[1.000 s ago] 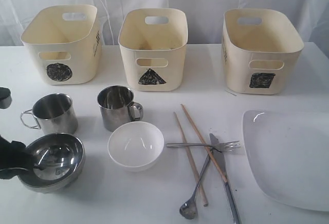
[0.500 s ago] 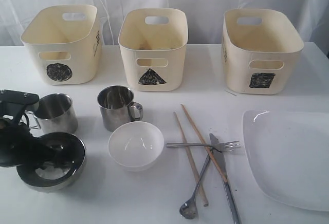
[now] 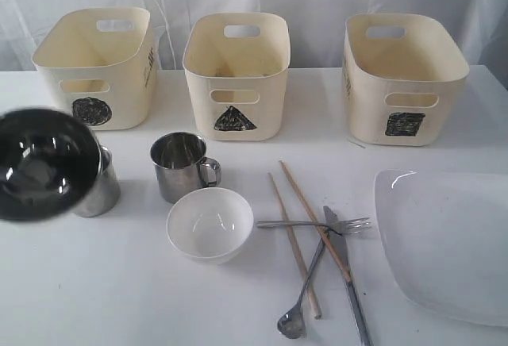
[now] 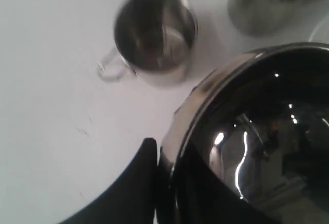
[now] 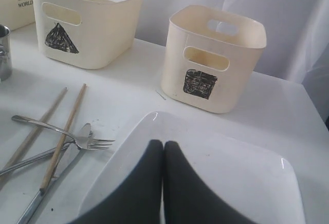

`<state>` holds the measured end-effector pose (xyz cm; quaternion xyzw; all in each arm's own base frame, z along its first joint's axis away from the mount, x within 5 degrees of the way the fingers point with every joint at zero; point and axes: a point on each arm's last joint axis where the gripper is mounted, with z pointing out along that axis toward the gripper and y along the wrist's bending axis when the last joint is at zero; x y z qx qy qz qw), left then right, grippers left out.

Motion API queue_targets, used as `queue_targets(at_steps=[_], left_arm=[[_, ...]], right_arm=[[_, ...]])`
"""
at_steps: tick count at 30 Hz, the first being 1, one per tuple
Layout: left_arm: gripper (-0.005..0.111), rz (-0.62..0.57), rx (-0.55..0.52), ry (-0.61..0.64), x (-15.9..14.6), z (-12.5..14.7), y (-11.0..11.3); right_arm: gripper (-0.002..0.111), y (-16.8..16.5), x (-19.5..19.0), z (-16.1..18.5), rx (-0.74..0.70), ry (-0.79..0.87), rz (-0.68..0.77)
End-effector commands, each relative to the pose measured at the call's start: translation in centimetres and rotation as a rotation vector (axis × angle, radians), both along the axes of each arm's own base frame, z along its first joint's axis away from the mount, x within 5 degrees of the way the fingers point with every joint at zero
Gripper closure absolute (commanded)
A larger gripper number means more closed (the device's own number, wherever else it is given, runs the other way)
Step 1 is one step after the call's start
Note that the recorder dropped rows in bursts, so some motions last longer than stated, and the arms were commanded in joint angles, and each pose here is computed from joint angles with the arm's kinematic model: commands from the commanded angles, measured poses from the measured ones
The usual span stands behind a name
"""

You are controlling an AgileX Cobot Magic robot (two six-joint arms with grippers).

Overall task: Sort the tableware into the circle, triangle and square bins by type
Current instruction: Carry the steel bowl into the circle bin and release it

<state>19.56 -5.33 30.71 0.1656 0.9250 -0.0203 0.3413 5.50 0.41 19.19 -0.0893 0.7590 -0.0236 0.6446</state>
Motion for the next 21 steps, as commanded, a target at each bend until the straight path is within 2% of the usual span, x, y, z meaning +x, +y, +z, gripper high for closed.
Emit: queue_targets(at_steps=[1, 4, 9, 17, 21], left_arm=[[0.106, 0.003, 0.068, -0.196, 1.8, 4.0, 0.3], [0.106, 0.072, 0.111, -0.258, 6.1, 4.9, 0.7], [0.106, 0.205, 0.050, -0.278, 15.2, 4.2, 2.6], [0.105, 0.211, 0.023, -0.359, 24.7, 3.2, 2.2], [0.105, 0.219, 0.070, -0.377, 29.7, 0.8, 3.0]], right_arm=[[0.108, 0.0, 0.0, -0.2, 0.005, 0.002, 0.002], [0.108, 0.0, 0.0, -0.2, 0.005, 0.002, 0.002], [0.108, 0.0, 0.0, -0.2, 0.005, 0.002, 0.002], [0.108, 0.0, 0.0, -0.2, 0.006, 0.002, 0.002], [0.108, 0.0, 0.0, -0.2, 0.008, 0.002, 0.002]])
